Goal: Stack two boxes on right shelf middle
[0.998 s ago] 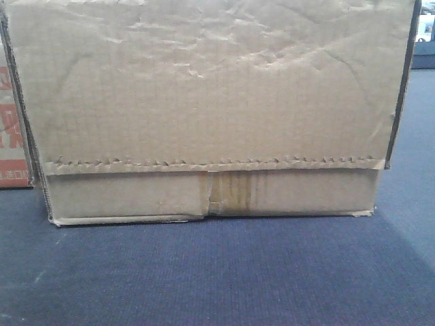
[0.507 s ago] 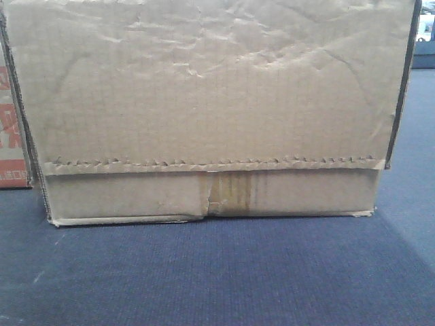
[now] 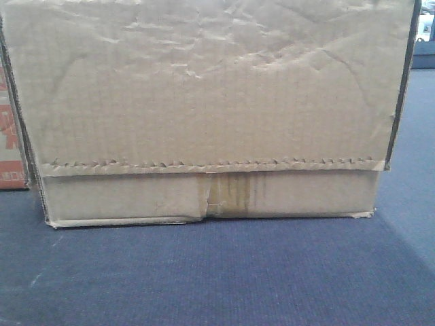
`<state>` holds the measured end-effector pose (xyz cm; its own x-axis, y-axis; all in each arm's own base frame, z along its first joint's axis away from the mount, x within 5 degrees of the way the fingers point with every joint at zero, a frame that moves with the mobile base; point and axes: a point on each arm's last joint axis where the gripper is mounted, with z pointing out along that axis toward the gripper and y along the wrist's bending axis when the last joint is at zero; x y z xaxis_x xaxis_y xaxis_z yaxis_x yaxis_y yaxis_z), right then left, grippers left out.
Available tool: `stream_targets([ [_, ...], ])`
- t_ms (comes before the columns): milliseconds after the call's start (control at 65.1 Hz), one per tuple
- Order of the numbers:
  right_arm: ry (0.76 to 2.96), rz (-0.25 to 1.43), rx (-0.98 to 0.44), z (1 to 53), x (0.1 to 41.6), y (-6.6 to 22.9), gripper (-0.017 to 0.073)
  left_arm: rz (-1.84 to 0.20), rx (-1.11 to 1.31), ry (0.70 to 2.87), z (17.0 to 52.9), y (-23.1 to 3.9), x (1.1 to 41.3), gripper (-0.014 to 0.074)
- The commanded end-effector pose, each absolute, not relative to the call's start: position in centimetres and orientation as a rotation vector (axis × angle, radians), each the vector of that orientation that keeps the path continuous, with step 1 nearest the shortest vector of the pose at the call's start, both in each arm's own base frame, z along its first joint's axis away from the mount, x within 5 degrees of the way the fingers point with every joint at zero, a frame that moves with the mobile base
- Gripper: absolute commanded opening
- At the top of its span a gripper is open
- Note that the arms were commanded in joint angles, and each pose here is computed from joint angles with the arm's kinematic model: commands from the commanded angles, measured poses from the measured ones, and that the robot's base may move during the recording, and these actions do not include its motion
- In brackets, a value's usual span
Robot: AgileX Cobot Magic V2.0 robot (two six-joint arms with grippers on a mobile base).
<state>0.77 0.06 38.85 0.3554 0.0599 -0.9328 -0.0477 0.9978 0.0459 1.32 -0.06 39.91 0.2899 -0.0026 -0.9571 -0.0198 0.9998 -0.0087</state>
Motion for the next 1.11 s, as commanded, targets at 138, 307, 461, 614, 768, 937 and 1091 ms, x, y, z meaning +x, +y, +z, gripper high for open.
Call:
stream_targets([
  [138,1.309,0.049,0.008,43.9,4.7,0.1,0.0258,0.004,-0.008,1.525,45.2,-0.1,4.9,0.0262],
  [307,1.433,0.045,0.001,43.9,9.8,0.3,0.0536,-0.033,0.026,1.567,46.0,-0.3,8.6,0.049],
  [461,1.543,0.043,0.001,42.7,12.5,0.3,0.0568,-0.024,0.039,1.714,44.7,-0.4,11.6,0.0583],
  [614,1.579,0.043,0.001,42.2,13.6,0.4,0.0568,0.055,0.059,1.924,44.2,0.0,14.4,0.058],
  [768,1.596,0.046,-0.003,42.0,14.1,0.4,0.0568,0.092,0.033,2.139,43.9,0.6,18.5,0.058],
  [937,1.596,0.047,-0.004,42.0,14.1,0.5,0.0568,0.174,0.031,2.332,43.5,2.8,22.3,0.058],
  [1091,1.606,0.063,-0.02,41.8,14.5,0.8,0.0568,0.118,0.059,2.468,42.3,5.2,26.4,0.058],
])
